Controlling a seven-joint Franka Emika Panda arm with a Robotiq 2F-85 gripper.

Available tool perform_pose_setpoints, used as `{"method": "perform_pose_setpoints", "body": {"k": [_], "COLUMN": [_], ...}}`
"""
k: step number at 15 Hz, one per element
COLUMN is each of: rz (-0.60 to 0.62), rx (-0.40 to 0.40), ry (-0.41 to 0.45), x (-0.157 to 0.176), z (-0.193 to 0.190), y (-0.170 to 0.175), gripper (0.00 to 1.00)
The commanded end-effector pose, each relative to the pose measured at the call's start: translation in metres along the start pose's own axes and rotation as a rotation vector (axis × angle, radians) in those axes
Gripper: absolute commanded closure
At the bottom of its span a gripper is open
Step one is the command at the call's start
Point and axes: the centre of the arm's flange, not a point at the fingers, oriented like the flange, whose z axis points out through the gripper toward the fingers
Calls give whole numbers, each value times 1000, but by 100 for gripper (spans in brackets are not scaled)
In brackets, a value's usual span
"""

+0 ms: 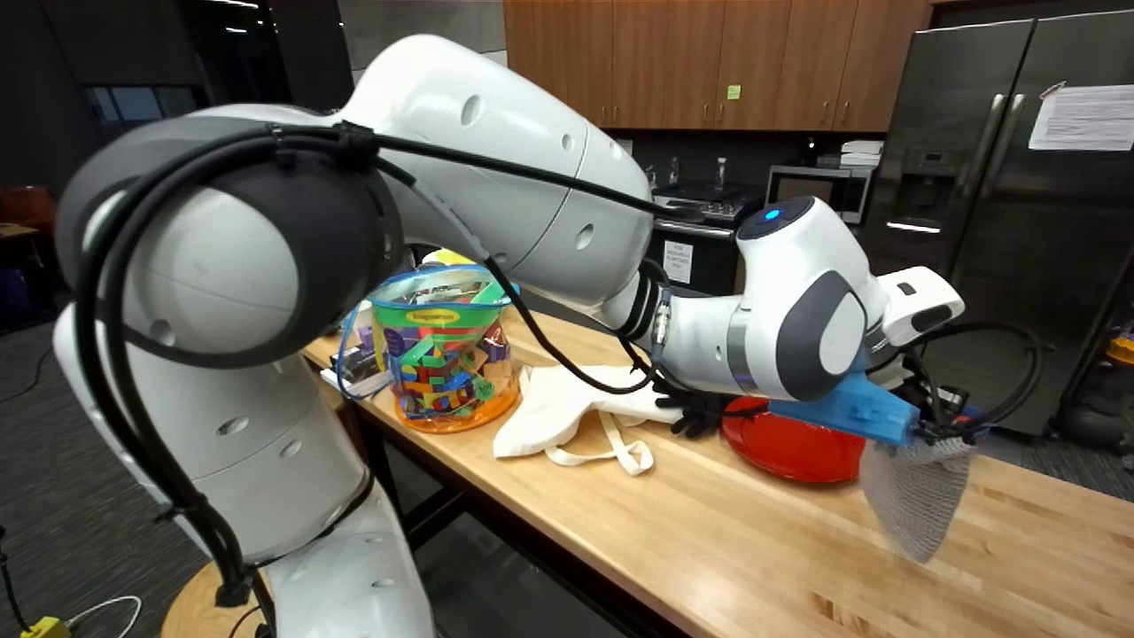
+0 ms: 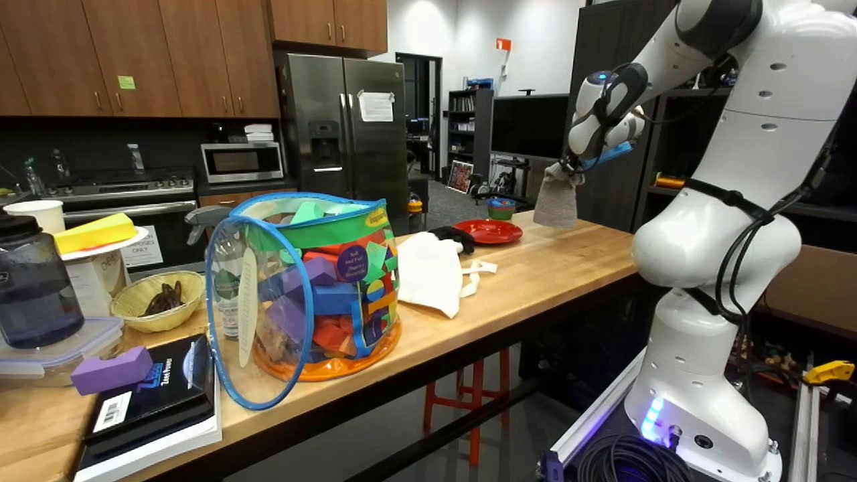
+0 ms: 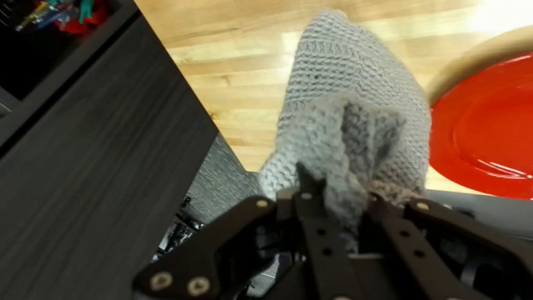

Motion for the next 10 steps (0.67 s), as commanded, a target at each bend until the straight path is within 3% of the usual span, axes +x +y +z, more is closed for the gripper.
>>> {"method": "perform_pose_setpoints", "body": {"k": [1, 5, 10], "rz": [46, 31, -58], "rx": [-81, -113, -67], "ry": [-5, -42, -50], "x": [-25, -56, -97], "z": [-4, -7, -23], "y": [29, 41, 3], "gripper": [96, 96, 96]}}
